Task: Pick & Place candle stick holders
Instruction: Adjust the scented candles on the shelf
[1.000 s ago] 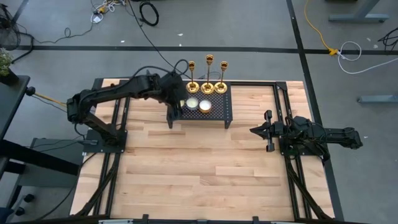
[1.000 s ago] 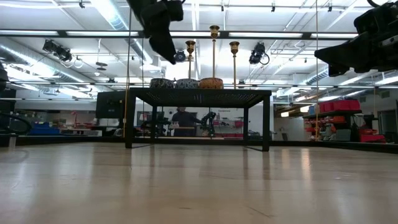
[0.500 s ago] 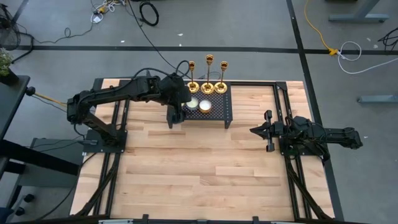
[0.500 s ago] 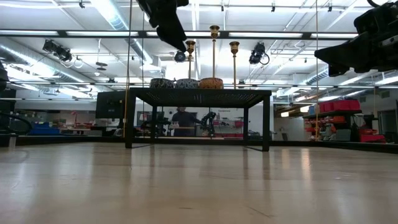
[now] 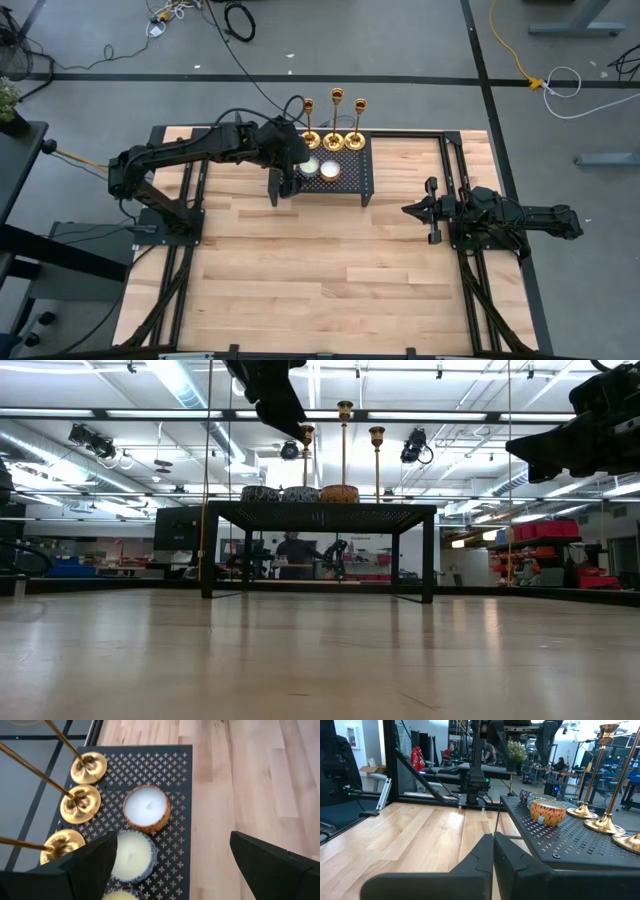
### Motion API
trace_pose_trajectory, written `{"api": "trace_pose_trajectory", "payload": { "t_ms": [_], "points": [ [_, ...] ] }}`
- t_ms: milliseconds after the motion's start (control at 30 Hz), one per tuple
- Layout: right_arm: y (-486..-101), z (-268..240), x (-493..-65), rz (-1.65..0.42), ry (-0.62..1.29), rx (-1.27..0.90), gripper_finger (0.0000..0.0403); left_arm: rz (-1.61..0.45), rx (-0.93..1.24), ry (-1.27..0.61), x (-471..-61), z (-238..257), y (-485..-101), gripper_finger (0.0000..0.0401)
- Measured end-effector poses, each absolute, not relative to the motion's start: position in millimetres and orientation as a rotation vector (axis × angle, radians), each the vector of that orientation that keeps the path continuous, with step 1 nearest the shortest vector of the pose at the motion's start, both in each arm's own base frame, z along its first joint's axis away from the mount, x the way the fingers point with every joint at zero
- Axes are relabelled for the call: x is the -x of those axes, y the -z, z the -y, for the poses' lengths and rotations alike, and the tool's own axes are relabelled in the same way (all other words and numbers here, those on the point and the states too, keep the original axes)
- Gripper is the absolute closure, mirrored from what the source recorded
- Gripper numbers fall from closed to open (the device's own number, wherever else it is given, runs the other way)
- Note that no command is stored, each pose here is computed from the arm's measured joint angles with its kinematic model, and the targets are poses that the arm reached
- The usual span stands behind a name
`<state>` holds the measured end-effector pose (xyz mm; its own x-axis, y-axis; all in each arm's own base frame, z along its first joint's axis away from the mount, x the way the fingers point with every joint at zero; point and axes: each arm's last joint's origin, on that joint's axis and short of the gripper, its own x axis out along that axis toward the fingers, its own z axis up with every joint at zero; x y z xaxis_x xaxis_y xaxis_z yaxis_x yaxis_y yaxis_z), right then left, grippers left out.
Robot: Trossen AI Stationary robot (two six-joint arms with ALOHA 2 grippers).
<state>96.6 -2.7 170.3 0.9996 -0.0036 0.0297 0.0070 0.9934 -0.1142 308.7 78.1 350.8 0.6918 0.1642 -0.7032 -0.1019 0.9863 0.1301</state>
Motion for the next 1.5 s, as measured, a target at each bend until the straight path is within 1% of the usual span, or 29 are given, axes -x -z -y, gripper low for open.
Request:
{"api": "trace_pose_trajectory", "payload": {
  "t_ms": [200,467,733,967,1500],
  "points": [
    [-170.3,2.6,-96.6,0.029,0.005,0.115,0.0389,-0.748,-0.107,-0.163,-310.2,-85.3,-354.2,0.0011],
    [-170.3,2.7,-96.6,0.029,0.005,0.115,0.0389,-0.746,-0.071,-0.154,-307.1,-97.4,-353.3,0.0011],
    [-170.3,2.7,-96.6,0.030,0.005,0.115,0.0389,-0.842,-0.043,-0.129,-323.1,-106.5,-326.6,0.0011],
    [-170.2,2.7,-96.6,0.029,0.005,0.115,0.0389,-0.923,-0.046,-0.158,-332.1,-118.7,-305.2,0.0011],
    [-170.3,2.7,-96.6,0.029,0.005,0.115,0.0389,-1.015,-0.014,-0.165,-342.1,-132.7,-276.5,0.0011]
  ]
}}
